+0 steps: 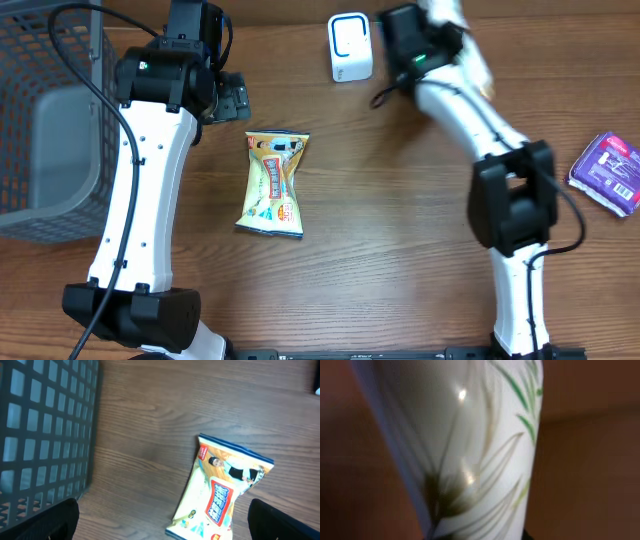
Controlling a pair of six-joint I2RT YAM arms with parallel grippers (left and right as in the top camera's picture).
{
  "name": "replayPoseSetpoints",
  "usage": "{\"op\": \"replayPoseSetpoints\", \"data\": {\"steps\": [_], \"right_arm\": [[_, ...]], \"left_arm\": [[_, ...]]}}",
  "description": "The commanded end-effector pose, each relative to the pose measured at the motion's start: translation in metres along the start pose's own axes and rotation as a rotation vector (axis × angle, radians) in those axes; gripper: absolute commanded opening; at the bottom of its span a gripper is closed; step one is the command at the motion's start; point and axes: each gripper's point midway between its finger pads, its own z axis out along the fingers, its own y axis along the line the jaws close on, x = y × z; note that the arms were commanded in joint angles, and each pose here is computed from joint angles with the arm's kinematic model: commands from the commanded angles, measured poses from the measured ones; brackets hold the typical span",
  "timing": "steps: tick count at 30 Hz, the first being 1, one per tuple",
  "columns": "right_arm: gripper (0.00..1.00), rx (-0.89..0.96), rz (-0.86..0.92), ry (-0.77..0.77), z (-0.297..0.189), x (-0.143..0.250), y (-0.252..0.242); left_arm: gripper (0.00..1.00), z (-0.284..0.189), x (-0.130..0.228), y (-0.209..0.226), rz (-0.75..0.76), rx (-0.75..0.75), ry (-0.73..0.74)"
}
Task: Scan the item barcode
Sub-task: 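Carry the Pantene tube right and drop it by the purple package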
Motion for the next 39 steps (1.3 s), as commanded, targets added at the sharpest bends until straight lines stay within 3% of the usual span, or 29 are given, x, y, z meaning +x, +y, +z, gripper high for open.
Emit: {"op": "replayPoseSetpoints", "data": {"steps": [1, 8, 13, 14, 16, 18, 23, 29, 32, 35, 39], "right_arm": [[0.04, 0.193, 0.503, 0.259, 0.046, 0.089, -0.072], [0.04, 0.169, 0.734, 0.707, 0.123, 0.238, -0.120], [0.04, 0.075, 0.959, 0.907, 0.159, 0.316, -0.139], [0.24, 0.027, 0.984, 0.937, 0.162, 0.326, -0.137], [1.00, -0.175, 0.971, 0.968, 0.167, 0.338, -0.128], [1.00, -0.295, 1.030, 0.966, 0.168, 0.341, -0.128], [1.00, -0.455, 1.205, 0.819, 0.150, 0.303, -0.169], [1.00, -0.695, 1.240, 0.478, 0.064, 0.187, -0.208], [1.00, -0.873, 1.158, 0.376, 0.005, 0.132, -0.188], [1.00, -0.977, 1.019, 0.373, -0.039, 0.101, -0.145], [1.00, -1.095, 0.824, 0.353, -0.096, 0.068, -0.075]], "left_arm": [[1.00, 0.000, 0.000, 0.001, 0.016, 0.002, 0.002], [1.00, 0.000, 0.000, 0.001, 0.016, 0.002, 0.002], [1.00, 0.000, 0.000, 0.001, 0.016, 0.002, 0.002], [1.00, 0.000, 0.000, 0.001, 0.016, 0.002, 0.002], [1.00, 0.000, 0.000, 0.001, 0.016, 0.002, 0.002], [1.00, 0.000, 0.000, 0.001, 0.016, 0.002, 0.002], [1.00, 0.000, 0.000, 0.001, 0.016, 0.002, 0.002], [1.00, 0.000, 0.000, 0.001, 0.016, 0.002, 0.002], [1.00, 0.000, 0.000, 0.001, 0.016, 0.002, 0.002], [1.00, 0.000, -0.003, 0.002, 0.014, -0.005, -0.009], [1.00, -0.002, -0.034, -0.007, -0.028, 0.032, -0.136]]}}
